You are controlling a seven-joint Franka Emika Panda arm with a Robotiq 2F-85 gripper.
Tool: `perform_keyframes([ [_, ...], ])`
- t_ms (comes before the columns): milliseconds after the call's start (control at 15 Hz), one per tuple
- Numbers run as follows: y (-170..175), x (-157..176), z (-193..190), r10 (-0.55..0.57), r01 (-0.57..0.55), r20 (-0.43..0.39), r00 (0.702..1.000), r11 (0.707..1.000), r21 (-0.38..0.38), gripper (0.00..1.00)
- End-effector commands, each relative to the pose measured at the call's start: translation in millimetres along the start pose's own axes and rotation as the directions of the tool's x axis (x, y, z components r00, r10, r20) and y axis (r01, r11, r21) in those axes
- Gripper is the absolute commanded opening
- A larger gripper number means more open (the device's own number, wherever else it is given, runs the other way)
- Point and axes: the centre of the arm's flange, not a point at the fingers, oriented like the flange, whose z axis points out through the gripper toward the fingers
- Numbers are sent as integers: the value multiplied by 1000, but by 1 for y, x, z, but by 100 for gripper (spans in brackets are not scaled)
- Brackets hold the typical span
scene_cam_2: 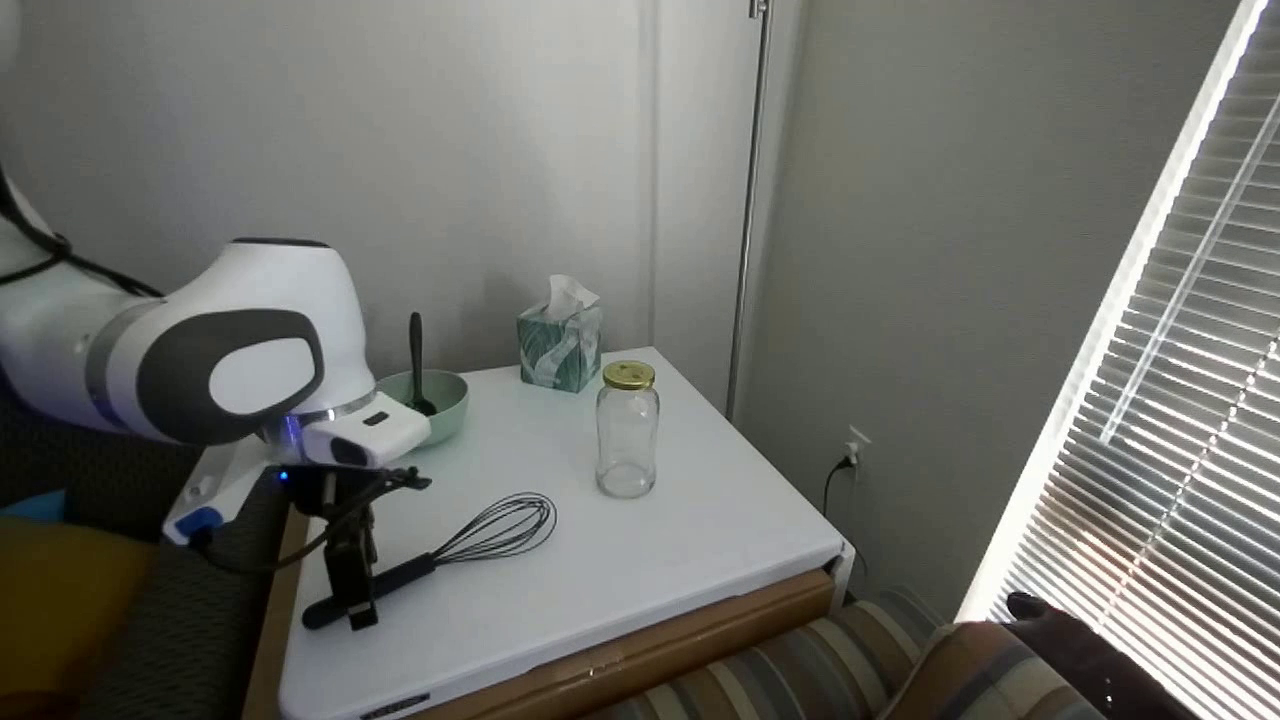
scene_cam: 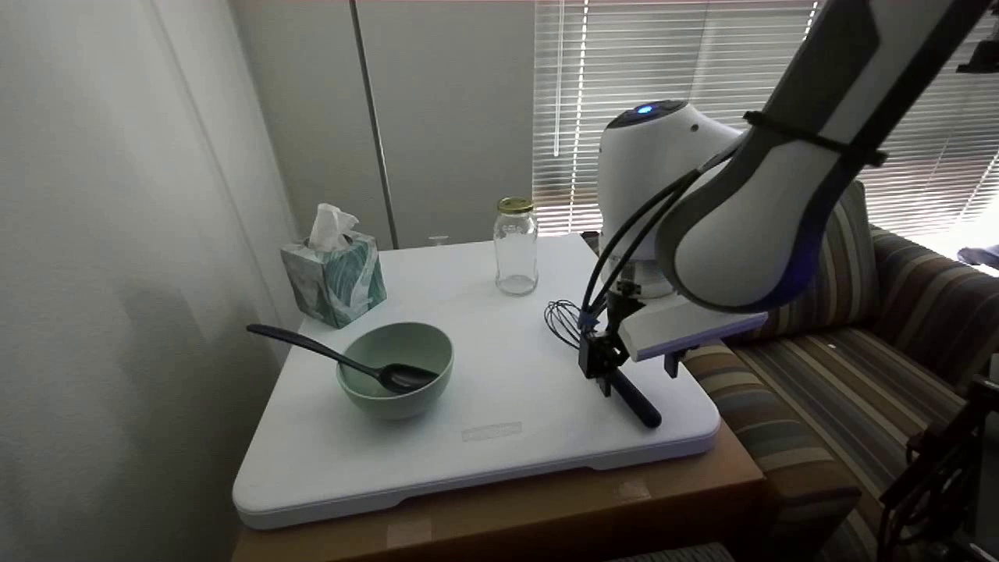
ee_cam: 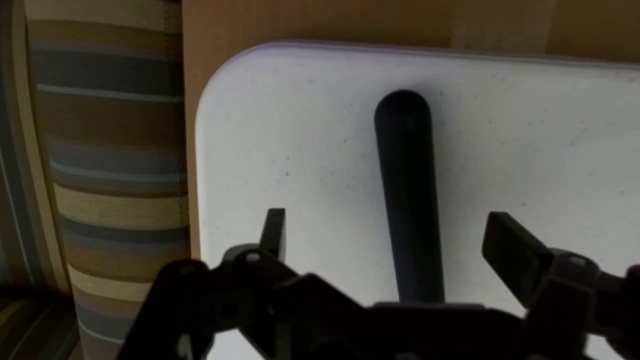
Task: Place the whisk in the center of the table
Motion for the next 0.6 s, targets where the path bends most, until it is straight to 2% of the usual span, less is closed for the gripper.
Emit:
perform_keyframes([
  [0, 9, 22, 24, 115, -120, 71, 991, 990, 77, 92],
  [133, 15, 26, 31, 166, -181, 127, 978, 976, 119, 68],
  [400, 24, 32, 29, 197, -231, 183, 963, 954, 191, 39],
  [533, 28, 32, 27, 141, -172, 163, 976, 966, 193, 27],
])
